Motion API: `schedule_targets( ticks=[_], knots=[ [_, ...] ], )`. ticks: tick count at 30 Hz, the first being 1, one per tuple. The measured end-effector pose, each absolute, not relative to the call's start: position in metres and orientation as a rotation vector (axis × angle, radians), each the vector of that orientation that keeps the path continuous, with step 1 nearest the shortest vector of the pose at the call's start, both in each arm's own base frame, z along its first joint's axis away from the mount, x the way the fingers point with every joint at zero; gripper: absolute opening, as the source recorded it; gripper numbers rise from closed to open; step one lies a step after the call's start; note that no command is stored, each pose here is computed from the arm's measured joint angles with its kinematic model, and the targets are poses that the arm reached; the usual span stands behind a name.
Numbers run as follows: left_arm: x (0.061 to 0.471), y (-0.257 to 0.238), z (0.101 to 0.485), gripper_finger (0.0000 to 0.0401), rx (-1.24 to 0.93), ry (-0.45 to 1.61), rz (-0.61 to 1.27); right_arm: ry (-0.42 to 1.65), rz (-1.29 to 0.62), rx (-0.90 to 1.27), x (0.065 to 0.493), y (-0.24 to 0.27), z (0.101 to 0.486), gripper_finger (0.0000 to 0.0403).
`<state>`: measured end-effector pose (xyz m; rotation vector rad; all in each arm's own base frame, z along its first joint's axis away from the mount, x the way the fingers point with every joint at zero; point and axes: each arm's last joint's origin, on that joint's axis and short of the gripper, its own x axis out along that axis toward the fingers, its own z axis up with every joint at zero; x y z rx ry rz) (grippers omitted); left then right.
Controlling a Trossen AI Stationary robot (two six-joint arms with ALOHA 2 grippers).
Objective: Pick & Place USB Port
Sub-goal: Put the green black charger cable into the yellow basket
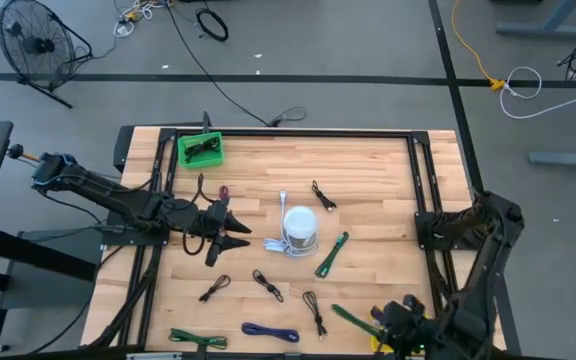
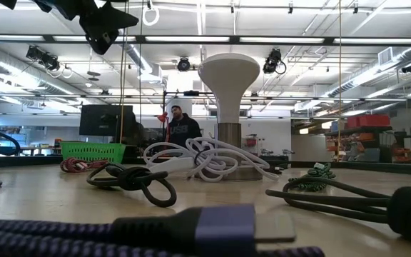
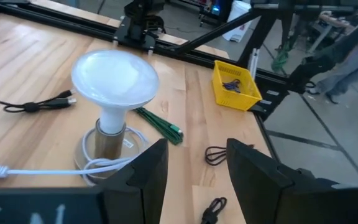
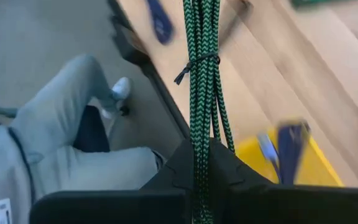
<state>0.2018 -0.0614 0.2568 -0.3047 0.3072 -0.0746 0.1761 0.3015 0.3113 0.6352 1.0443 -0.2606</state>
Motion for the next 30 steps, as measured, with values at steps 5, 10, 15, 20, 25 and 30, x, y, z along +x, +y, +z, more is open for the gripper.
schedule_targets(
  ticks=[5,10,15,20,25,30],
  knots=[
    [0.2,-0.065,0.255,0.0169,-0.289,0.315,-0.051,1.055,-0.349,0.682,0.151,0.308,0.307,0.0012],
    [0.199,-0.067,0.255,0.0169,-0.28,0.319,-0.036,1.111,-0.436,0.712,0.133,0.316,0.298,0.0012],
    [0.198,-0.069,0.254,0.0169,-0.277,0.323,-0.039,1.147,-0.514,0.744,0.12,0.329,0.282,0.0012],
    [0.198,-0.068,0.254,0.0169,-0.282,0.326,-0.036,1.217,-0.617,0.73,0.111,0.337,0.264,0.0012],
    [0.199,-0.069,0.253,0.0169,-0.292,0.331,-0.027,1.181,-0.675,0.7,0.106,0.34,0.254,0.0012],
    [0.203,-0.07,0.247,0.0169,-0.286,0.358,0.003,1.138,-0.704,0.656,0.106,0.342,0.246,0.0012]
  ],
)
